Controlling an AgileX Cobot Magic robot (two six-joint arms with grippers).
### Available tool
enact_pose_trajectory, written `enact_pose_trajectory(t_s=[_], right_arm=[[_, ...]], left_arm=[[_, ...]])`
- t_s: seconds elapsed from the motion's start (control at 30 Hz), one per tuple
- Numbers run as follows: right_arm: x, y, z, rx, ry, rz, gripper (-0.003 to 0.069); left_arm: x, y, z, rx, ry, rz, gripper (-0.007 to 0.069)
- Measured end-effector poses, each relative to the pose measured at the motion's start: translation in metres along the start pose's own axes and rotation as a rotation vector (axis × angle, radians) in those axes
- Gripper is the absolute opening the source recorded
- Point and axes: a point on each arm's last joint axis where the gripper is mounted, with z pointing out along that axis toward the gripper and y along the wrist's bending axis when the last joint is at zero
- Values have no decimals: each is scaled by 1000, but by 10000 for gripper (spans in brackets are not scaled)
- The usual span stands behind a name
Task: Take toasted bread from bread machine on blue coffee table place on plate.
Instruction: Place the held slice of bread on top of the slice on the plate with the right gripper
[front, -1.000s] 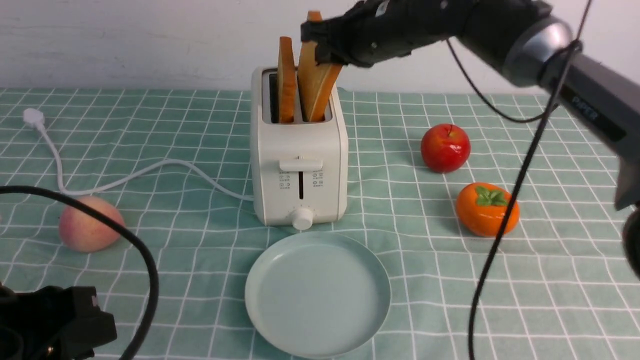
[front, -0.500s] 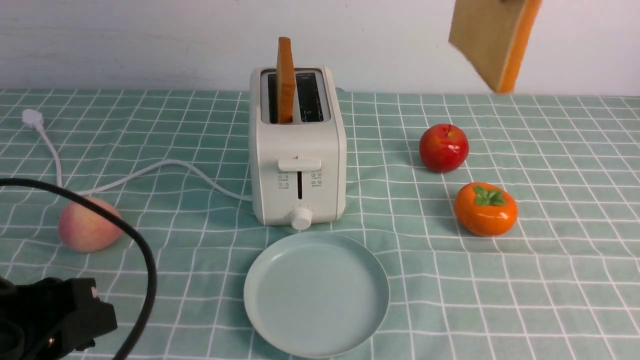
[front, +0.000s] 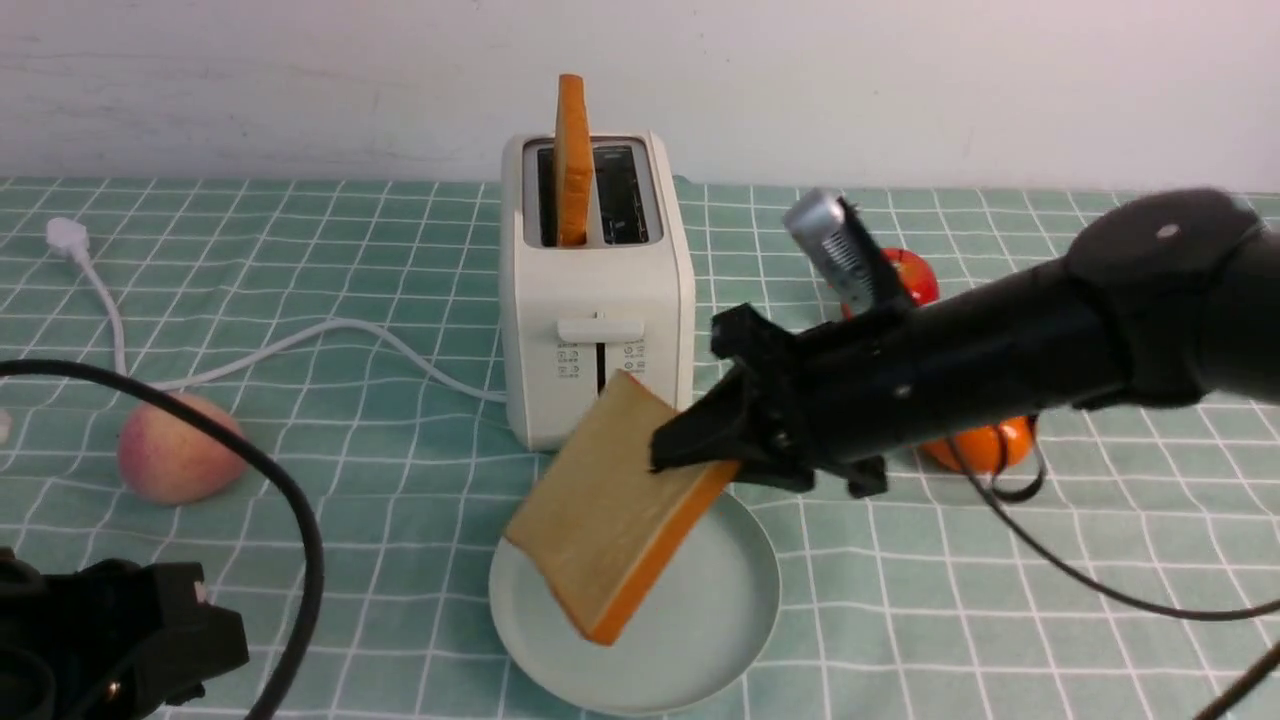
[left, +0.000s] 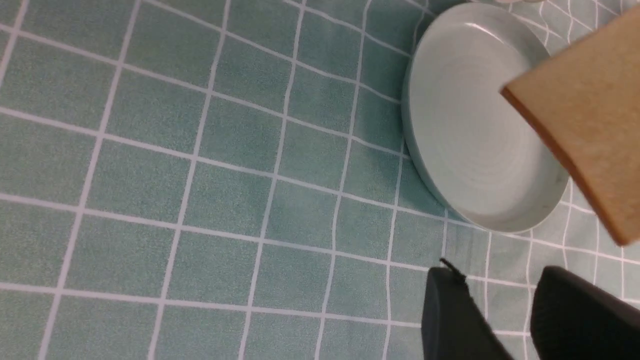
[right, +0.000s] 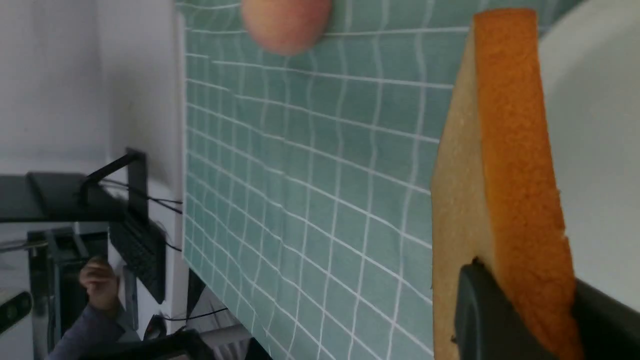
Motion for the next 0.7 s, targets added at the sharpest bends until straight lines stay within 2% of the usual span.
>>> enact_pose_trajectory(t_s=[0.13, 0.2, 0.3, 0.43, 0.47, 0.57, 0.6, 0.7], right_arm=[[0, -6, 19, -4, -46, -124, 107], [-1, -13, 26, 33, -69, -172, 116], [1, -17, 28, 53, -50, -203, 167], [6, -20, 28, 84, 19, -290, 307], [7, -20, 27, 89, 18, -289, 314], [3, -23, 16, 138, 50, -392, 441], [0, -23, 11, 152, 48, -413, 456], [-27, -9, -32, 234, -25, -523, 573]], left_arm=[[0, -1, 0, 7, 2, -1, 238], [0, -1, 0, 9, 2, -2, 238], [0, -1, 0, 10, 2, -4, 238], [1, -2, 0, 17, 4, -11, 238], [1, -2, 0, 17, 4, -11, 238], [1, -3, 0, 28, 13, -24, 238], [2, -3, 0, 29, 16, -26, 238], [3, -5, 0, 50, 29, -51, 238]])
